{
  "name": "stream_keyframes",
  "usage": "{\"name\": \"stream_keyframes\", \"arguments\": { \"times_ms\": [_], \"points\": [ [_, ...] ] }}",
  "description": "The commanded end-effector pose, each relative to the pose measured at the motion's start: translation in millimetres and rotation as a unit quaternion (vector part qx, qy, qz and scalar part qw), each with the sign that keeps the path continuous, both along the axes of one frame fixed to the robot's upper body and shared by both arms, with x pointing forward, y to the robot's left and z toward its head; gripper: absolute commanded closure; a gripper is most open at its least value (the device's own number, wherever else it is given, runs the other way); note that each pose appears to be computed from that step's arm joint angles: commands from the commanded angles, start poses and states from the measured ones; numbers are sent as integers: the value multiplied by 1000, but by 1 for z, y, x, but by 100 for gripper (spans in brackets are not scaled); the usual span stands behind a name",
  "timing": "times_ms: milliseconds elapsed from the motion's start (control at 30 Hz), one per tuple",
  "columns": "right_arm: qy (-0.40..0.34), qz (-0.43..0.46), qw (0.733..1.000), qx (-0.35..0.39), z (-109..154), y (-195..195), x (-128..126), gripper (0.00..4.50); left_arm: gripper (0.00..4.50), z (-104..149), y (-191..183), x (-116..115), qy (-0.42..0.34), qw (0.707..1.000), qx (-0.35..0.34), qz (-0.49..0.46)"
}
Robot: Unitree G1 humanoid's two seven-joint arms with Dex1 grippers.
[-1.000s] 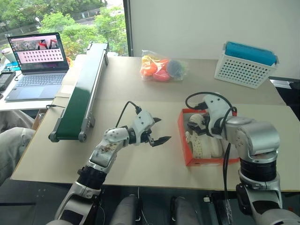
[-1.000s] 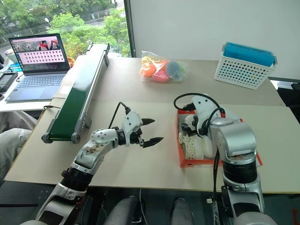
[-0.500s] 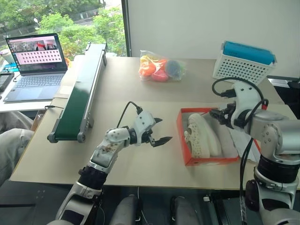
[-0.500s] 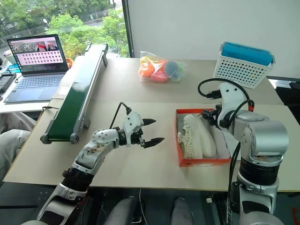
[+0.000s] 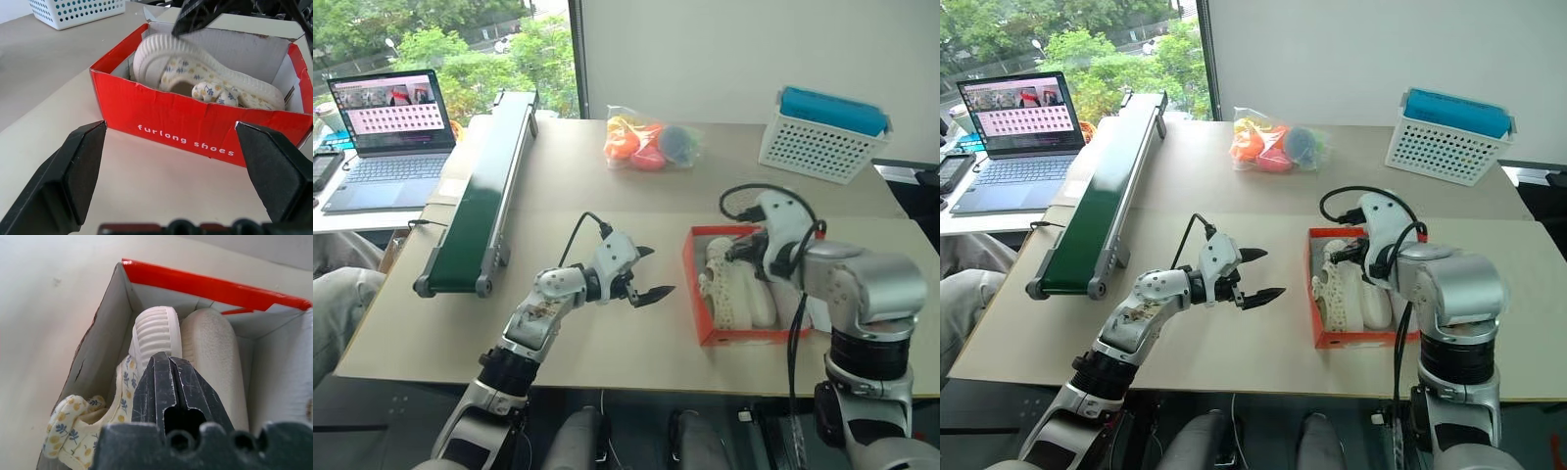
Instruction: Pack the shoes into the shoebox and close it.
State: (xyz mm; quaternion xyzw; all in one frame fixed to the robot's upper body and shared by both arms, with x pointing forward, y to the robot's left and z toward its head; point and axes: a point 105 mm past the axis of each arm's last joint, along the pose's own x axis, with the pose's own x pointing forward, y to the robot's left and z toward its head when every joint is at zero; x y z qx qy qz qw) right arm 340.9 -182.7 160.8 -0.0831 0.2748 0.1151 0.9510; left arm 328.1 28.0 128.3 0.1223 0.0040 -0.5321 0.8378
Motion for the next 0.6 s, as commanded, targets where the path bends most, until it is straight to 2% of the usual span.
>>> {"name": "stream_keyframes", "arguments": {
  "times_ms": [33, 600],
  "points": [
    [34, 4, 999, -6, -19, -4, -2, 445, 0, 12, -1, -2, -25, 1000, -11, -2],
    [136, 71, 988, -6, -82, 13, 1, 445, 0, 14, 5, -1, -27, 1000, -12, 12]
  ]
}}
